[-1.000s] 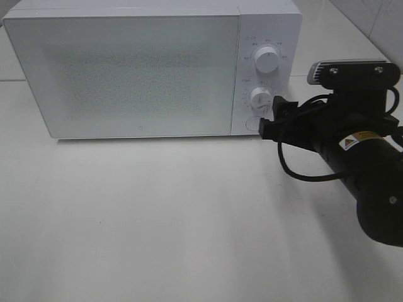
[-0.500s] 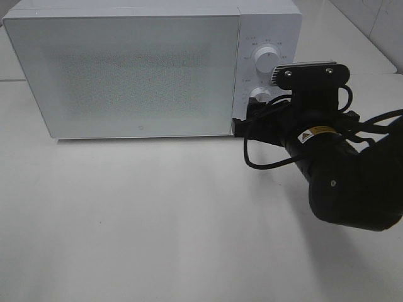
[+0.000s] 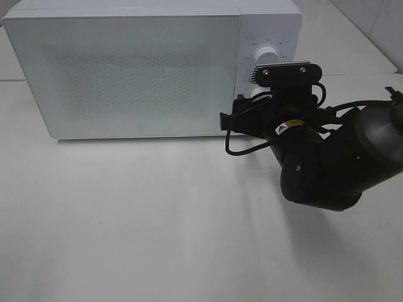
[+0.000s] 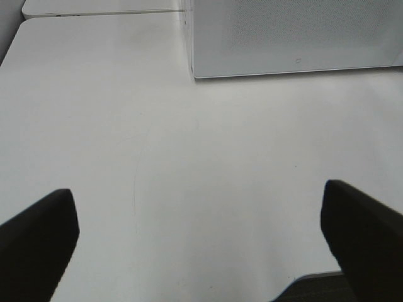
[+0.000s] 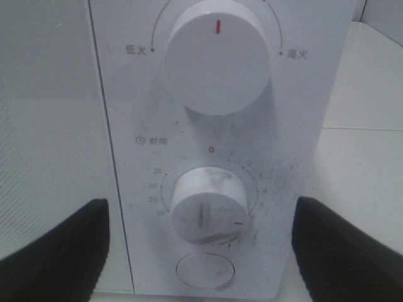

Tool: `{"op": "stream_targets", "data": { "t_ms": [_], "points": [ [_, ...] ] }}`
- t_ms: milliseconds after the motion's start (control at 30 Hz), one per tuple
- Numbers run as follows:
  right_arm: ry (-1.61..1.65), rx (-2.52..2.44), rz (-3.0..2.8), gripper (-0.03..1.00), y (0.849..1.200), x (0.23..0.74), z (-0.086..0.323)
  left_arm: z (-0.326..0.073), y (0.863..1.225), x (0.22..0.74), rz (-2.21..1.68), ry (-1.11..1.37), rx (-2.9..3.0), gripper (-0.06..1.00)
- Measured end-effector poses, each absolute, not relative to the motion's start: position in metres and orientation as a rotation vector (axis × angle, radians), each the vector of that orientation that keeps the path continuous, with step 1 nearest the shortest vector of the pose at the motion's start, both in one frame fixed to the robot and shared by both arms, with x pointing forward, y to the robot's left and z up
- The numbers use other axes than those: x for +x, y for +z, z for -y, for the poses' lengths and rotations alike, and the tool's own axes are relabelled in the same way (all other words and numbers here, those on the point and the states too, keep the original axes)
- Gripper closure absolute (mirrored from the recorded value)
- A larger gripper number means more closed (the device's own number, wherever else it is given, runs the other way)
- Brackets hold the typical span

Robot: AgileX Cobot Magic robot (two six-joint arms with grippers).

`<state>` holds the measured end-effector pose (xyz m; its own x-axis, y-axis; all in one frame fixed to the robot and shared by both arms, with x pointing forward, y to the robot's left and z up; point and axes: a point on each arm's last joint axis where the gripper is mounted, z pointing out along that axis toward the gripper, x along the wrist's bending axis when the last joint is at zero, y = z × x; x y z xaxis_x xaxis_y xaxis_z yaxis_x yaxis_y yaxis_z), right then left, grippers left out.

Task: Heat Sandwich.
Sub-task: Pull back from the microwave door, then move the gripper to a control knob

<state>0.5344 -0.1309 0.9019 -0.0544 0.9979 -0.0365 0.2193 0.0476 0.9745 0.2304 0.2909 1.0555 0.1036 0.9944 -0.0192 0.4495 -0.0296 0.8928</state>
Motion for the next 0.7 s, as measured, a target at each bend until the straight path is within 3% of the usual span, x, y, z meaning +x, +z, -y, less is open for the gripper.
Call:
{"op": "stream_targets", "data": {
  "t_ms": [700],
  "points": [
    [1.086,1.308,-1.429,0.24,0.887,0.561,0.129,-0.291,1.056,0.230,-1.455,0.875,1.595,-0.05]
  ]
}}
